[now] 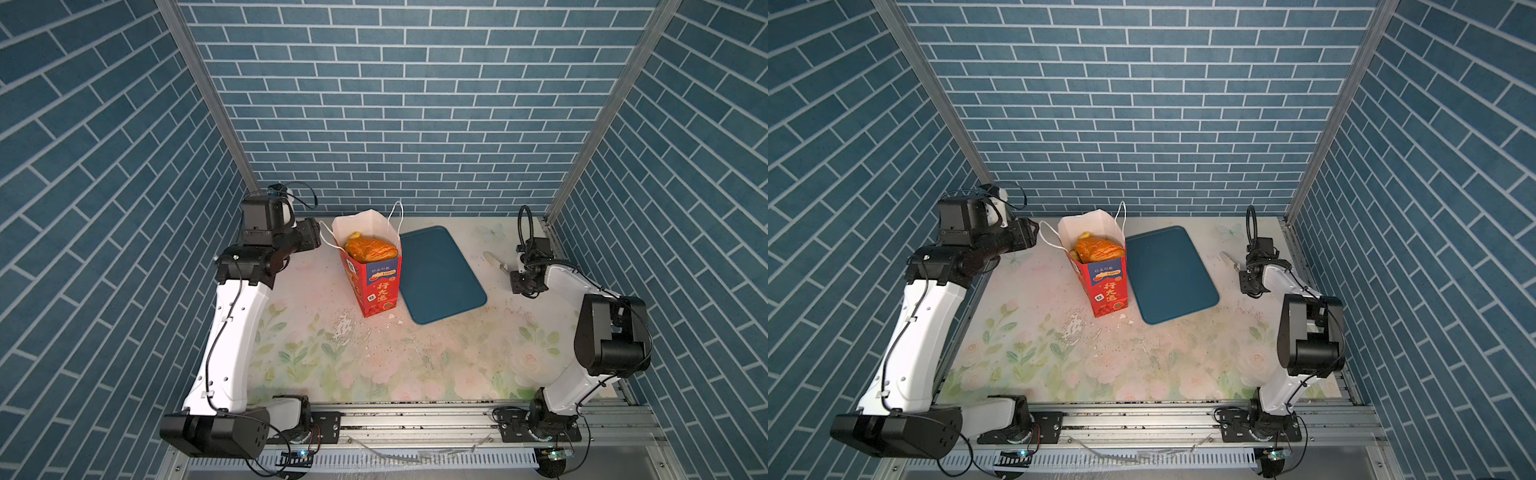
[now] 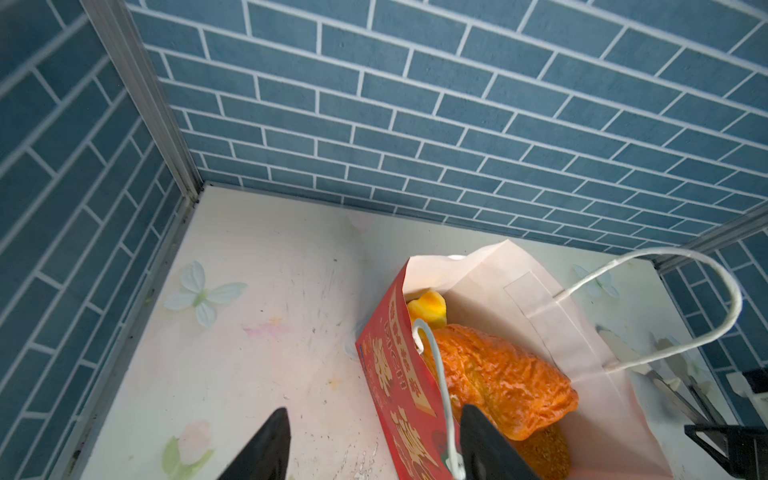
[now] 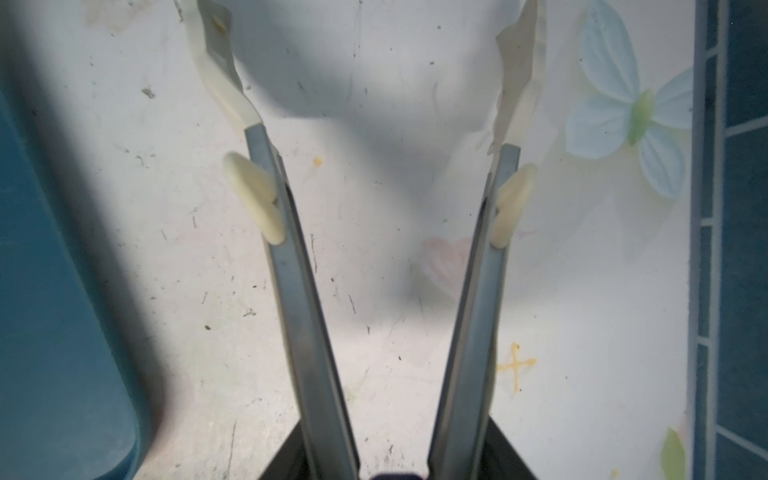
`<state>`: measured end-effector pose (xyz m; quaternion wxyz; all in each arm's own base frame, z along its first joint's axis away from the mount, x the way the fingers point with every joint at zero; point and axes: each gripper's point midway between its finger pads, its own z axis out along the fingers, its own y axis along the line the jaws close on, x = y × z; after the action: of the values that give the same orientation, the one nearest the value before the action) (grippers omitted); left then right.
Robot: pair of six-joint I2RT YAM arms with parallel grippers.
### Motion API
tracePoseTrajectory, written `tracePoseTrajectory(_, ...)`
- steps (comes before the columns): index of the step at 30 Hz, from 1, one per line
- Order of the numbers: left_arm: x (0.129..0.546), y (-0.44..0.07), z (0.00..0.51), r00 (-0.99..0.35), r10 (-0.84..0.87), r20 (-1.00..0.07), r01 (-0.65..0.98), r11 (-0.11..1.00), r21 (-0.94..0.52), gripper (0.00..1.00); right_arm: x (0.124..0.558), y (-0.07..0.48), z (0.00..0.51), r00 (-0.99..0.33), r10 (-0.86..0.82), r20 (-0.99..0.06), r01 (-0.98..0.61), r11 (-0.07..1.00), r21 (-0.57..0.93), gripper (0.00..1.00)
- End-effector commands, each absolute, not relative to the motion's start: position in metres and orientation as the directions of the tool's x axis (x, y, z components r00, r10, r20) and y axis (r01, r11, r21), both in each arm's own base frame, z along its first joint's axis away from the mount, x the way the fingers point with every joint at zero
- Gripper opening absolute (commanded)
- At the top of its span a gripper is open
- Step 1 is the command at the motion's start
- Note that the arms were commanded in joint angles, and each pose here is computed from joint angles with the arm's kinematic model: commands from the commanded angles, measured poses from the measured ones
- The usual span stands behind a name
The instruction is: Place the fake bread into the paper bag
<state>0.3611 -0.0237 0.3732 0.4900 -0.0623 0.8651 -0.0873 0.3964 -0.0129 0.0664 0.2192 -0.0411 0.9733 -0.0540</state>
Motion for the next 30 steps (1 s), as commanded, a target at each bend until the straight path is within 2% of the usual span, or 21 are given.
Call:
tracePoseTrajectory(1,0.347,0.005,0.384,-0.481,-0.168,-0.861,-0.106,0.985,-0.133,0.68,0.397,-0.013,0.059,-0.903,-0.086,-0.421,-0.046,0.993,-0.105,0.51)
tracePoseTrajectory(8,0.336,0.06,0.36,-0.437,-0.255,-0.863,-0.27,0.952,-0.144,0.7,0.396,-0.01,0.049,-0.909,-0.053,-0.413,-0.024,0.997,-0.075,0.54)
tracePoseTrajectory(15,0.328,0.079,0.316,-0.42,-0.299,-0.857,-0.363,0.921,-0.143,0.7,0.398,-0.026,0.077,-0.838,-0.006,-0.546,0.077,0.989,-0.129,0.6)
tracePoseTrajectory(18,0.328,0.087,0.292,-0.405,-0.295,-0.865,-0.393,0.911,-0.126,0.71,0.402,-0.033,0.102,-0.766,-0.004,-0.643,0.119,0.982,-0.147,0.71)
tracePoseTrajectory(20,0.329,0.09,0.27,-0.404,-0.29,-0.868,-0.404,0.907,-0.115,0.72,0.402,-0.036,0.116,-0.689,0.011,-0.725,0.157,0.978,-0.135,0.98)
tracePoseTrajectory(25,0.336,0.086,0.211,-0.376,-0.277,-0.884,-0.386,0.914,-0.122,0.68,0.399,-0.032,0.126,-0.442,0.016,-0.897,0.172,0.983,-0.068,0.99)
tracePoseTrajectory(27,0.336,0.082,0.185,-0.367,-0.256,-0.894,-0.388,0.916,-0.103,0.71,0.398,-0.03,0.119,-0.424,0.005,-0.906,0.159,0.985,-0.069,0.99)
tracePoseTrajectory(30,0.338,0.075,0.158,-0.378,-0.132,-0.917,-0.394,0.919,0.03,0.75,0.394,-0.019,0.105,-0.389,-0.016,-0.921,0.097,0.994,-0.058,0.99)
